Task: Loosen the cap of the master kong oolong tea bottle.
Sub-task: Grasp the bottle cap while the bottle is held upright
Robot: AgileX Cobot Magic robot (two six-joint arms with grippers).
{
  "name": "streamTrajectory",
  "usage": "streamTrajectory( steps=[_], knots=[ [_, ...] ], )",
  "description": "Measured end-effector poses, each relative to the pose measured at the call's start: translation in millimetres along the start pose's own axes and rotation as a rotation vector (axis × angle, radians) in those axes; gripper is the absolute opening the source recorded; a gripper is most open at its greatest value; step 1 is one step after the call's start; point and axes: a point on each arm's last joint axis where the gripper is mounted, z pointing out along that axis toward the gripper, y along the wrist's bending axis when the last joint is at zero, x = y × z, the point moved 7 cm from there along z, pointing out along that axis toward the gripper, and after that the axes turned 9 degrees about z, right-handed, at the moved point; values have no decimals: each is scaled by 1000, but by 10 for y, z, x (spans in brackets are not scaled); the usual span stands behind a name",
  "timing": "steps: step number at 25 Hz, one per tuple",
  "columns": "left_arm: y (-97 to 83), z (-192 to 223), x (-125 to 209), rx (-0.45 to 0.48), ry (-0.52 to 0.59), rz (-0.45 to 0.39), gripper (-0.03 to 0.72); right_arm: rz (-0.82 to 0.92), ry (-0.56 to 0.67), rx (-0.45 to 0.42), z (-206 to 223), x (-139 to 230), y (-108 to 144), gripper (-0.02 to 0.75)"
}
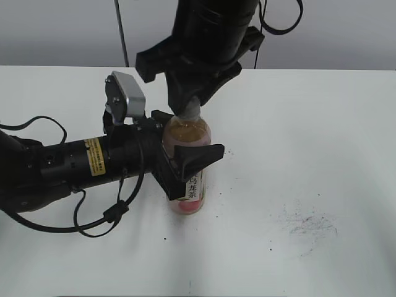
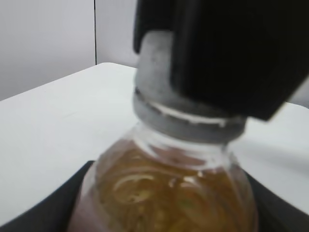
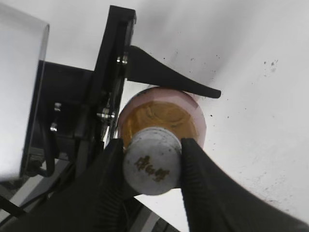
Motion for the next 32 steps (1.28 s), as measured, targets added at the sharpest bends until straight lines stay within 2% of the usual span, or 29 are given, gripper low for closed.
streamTrajectory(
  steps=[3,5,18,22,25,28,30,32],
  knots=[
    [0,0,0,0,0,0,447,-158,0,0,1,2,6,273],
    [0,0,0,0,0,0,447,-343,0,0,1,2,6,273],
    [-3,-2,2,1,0,2,447,-1880,-21,-25,0,12,50,272],
    [-3,-9,3,0,-1,0,447,-2222,-44,-35,-3,13,61,272],
    [-2,-9,3,0,-1,0,447,-2345,-48,-33,-4,13,58,272],
    [0,-11,2,-1,-2,0,447,-2365,-51,-34,-8,12,59,275],
    [0,-11,2,-1,-2,-1,447,-2326,-54,-35,-8,11,65,318],
    [2,-11,2,-1,-2,-2,447,-2252,-69,-47,-9,16,98,404]
  ],
)
